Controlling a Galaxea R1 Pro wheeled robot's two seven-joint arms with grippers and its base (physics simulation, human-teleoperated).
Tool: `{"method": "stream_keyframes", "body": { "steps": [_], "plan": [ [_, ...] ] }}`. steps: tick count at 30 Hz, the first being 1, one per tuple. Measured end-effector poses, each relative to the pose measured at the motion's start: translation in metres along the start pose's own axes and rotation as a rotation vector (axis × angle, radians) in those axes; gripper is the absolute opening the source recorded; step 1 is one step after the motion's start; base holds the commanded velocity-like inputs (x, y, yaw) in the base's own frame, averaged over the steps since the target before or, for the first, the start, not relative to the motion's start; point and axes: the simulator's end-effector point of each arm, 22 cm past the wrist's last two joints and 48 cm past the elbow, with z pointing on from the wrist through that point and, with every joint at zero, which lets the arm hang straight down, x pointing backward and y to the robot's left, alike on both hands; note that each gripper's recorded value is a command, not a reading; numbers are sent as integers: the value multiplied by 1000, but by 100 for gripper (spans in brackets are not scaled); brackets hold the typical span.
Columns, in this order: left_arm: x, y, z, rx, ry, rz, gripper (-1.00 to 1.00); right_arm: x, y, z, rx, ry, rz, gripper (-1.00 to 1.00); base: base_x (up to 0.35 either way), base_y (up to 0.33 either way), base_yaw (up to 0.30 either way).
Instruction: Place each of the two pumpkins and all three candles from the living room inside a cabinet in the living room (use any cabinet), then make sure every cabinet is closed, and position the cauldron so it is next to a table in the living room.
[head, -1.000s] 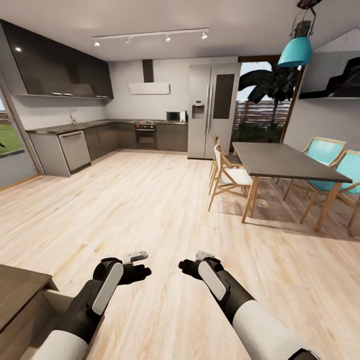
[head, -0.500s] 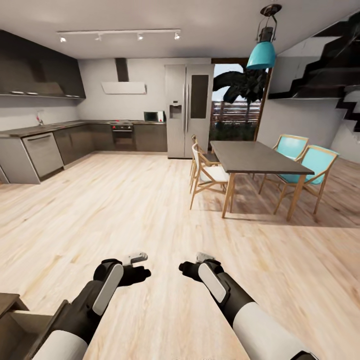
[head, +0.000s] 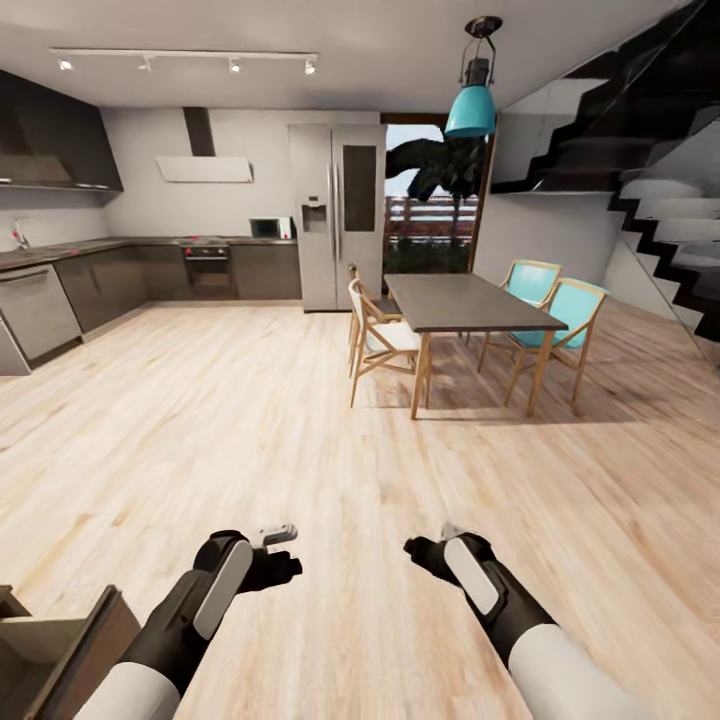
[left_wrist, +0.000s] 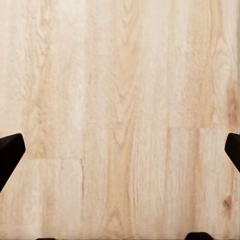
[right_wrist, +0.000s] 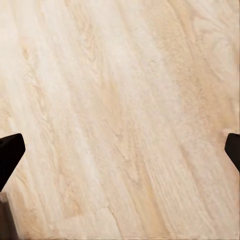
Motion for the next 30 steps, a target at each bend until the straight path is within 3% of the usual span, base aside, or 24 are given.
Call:
{"method": "stream_keyframes", "body": {
  "steps": [5, 8, 15, 23, 30],
  "plan": [
    [3, -1, 4, 0, 9, 2, 100, 11, -34, 6, 33, 26, 86, 100, -220, -20, -133],
    [6, 0, 6, -2, 15, 1, 100, 11, -46, 8, 45, 30, 111, 100, -82, -68, -99],
    [4, 4, 15, -11, -7, -25, 100, 15, -57, 12, 60, 41, 128, 100, 32, -177, -90],
    [11, 7, 22, -21, 9, -30, 100, 7, -104, 15, 124, 35, 130, 100, 144, -244, -93],
    [22, 1, 30, -29, 32, 12, 100, 10, -117, 18, 143, 42, 153, 100, 175, -281, -60]
  ]
}}
